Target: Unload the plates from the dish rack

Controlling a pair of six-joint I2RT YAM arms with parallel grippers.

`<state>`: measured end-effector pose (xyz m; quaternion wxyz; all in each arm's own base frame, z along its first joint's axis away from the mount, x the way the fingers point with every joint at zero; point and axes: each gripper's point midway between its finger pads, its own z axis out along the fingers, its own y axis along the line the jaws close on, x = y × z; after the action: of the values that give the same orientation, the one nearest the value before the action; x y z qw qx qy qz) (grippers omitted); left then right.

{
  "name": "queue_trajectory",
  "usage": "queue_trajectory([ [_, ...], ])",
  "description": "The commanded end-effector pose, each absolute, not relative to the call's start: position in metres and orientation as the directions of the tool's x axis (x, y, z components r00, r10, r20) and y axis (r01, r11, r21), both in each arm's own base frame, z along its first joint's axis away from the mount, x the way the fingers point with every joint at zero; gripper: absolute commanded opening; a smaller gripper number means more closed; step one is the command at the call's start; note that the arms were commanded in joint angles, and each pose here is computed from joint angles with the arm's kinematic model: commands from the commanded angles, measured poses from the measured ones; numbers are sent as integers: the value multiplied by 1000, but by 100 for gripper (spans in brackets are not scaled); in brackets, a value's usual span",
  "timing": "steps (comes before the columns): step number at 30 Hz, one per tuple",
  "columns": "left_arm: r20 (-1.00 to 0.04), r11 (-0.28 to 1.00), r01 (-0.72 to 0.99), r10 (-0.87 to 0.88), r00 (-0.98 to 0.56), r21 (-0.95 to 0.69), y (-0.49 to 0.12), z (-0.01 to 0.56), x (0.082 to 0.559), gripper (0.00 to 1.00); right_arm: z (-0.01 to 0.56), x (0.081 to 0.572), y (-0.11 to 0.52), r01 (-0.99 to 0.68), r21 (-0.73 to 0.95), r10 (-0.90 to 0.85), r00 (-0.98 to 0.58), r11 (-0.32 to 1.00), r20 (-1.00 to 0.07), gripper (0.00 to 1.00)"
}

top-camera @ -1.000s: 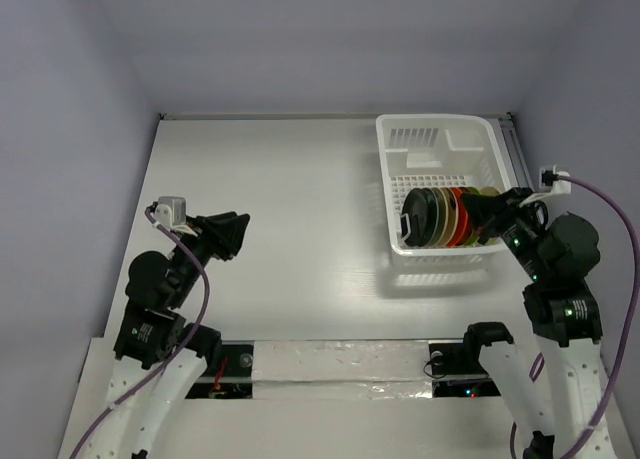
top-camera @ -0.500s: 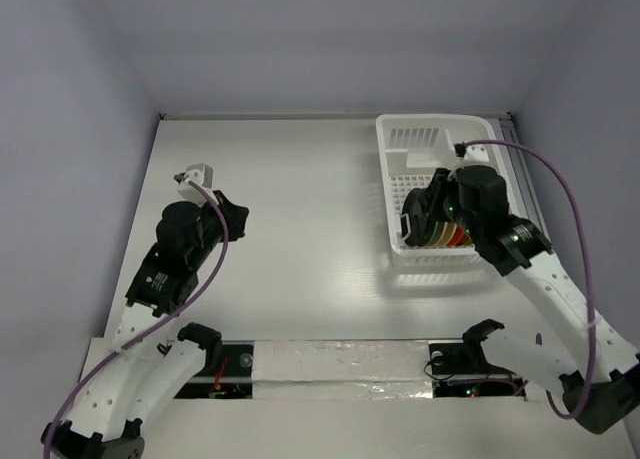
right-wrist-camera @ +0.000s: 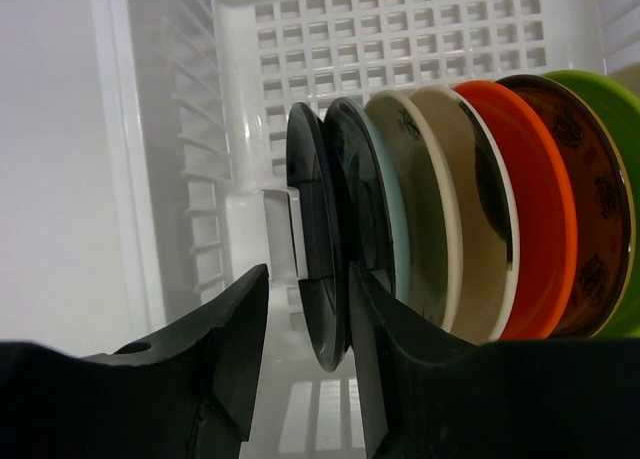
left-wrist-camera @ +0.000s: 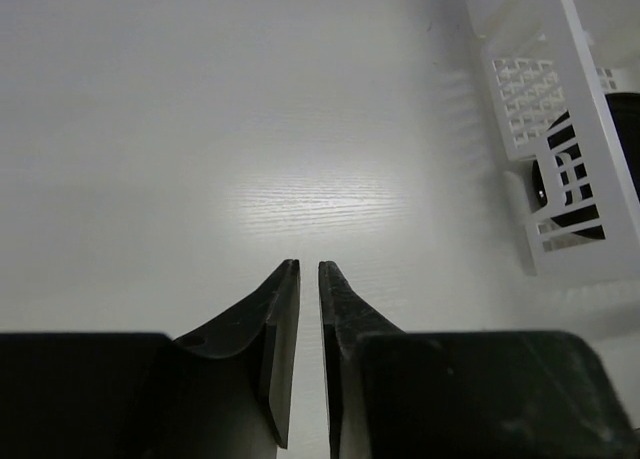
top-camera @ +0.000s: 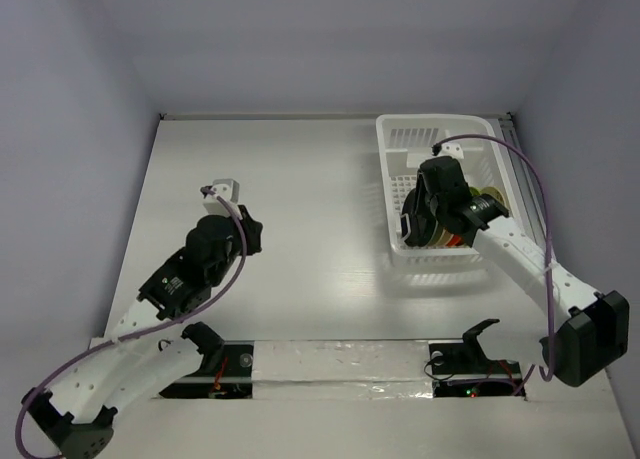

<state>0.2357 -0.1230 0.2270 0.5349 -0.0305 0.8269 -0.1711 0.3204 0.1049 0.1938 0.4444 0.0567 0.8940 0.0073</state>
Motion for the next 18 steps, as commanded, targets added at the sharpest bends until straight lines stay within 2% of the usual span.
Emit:
queue_trajectory([
  [1, -878, 960, 82, -209, -431, -269, -126, 218, 234, 12, 210, 338, 104, 143, 58, 128, -548, 988, -827, 43],
  [6, -897, 967, 52, -211, -388, -249, -117, 239, 236, 13, 202, 344, 100, 175, 25, 119, -553, 984, -825, 40],
  [11, -916, 942, 144, -246, -316, -303, -120, 263, 227, 15, 193, 347, 96, 197, -15, 102, -569, 980, -816, 36],
  [13, -918, 938, 153, -253, -305, -310, -120, 267, 226, 16, 193, 348, 94, 201, -36, 87, -569, 979, -817, 31],
  [14, -919, 939, 156, -250, -306, -307, -119, 264, 226, 20, 193, 349, 93, 205, -44, 83, -572, 978, -816, 29],
  [16, -923, 923, 235, -222, -315, -303, -132, 264, 224, 22, 190, 350, 89, 212, -75, 64, -581, 974, -811, 25],
  [17, -921, 920, 248, -216, -324, -303, -136, 262, 224, 20, 192, 351, 89, 216, -80, 62, -580, 973, -812, 23],
  [18, -920, 922, 246, -212, -330, -300, -136, 261, 225, 15, 192, 351, 88, 218, -83, 61, -581, 972, -812, 21],
])
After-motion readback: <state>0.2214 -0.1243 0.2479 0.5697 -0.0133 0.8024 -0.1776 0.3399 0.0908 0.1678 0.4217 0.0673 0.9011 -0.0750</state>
